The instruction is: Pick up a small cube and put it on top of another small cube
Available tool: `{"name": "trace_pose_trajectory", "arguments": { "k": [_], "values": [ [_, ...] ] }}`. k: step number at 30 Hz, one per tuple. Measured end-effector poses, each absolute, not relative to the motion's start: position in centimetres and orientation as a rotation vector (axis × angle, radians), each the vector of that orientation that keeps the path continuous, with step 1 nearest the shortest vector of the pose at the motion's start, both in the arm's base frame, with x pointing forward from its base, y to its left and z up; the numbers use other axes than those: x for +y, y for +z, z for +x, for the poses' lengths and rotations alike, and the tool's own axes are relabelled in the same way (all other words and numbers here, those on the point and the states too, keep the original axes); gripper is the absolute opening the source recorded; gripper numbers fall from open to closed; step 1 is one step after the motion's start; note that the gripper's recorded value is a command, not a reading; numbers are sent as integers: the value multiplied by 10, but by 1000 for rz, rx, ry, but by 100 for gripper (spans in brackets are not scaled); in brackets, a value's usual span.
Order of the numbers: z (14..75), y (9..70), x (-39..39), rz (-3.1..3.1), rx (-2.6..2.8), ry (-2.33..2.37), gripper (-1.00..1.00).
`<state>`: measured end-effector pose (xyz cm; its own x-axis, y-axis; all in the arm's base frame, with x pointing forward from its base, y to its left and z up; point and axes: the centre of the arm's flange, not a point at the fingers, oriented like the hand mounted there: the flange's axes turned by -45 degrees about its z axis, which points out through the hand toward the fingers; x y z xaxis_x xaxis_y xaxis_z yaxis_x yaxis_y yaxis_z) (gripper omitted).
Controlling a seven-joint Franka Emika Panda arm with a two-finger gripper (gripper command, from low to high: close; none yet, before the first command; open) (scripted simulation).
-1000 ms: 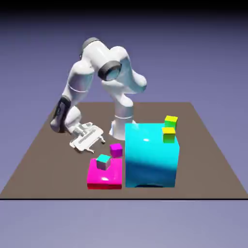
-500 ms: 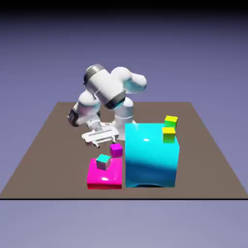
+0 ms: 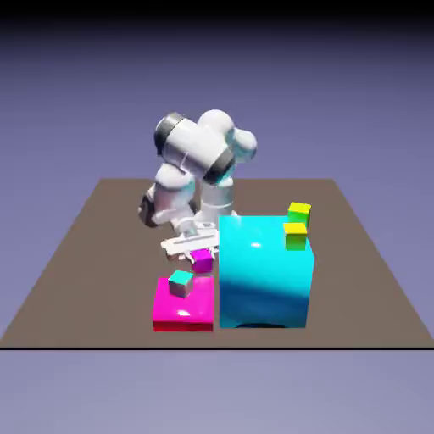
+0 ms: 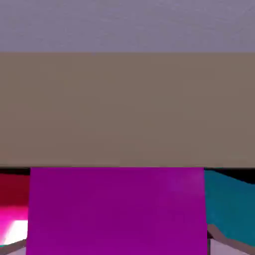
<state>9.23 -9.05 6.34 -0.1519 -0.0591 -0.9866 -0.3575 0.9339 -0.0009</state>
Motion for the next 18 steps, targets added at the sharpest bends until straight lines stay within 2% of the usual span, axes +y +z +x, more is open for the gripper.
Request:
{"name": "trace_pose_trajectory", "arguments": {
  "k": [3,11,18],
  "values": [
    [91,74,-108,-321,1668,286,-100],
    [189,80,-154,-469,1482,670,-100],
    [274,129,-216,-765,1444,830,-100]
  ]
}}
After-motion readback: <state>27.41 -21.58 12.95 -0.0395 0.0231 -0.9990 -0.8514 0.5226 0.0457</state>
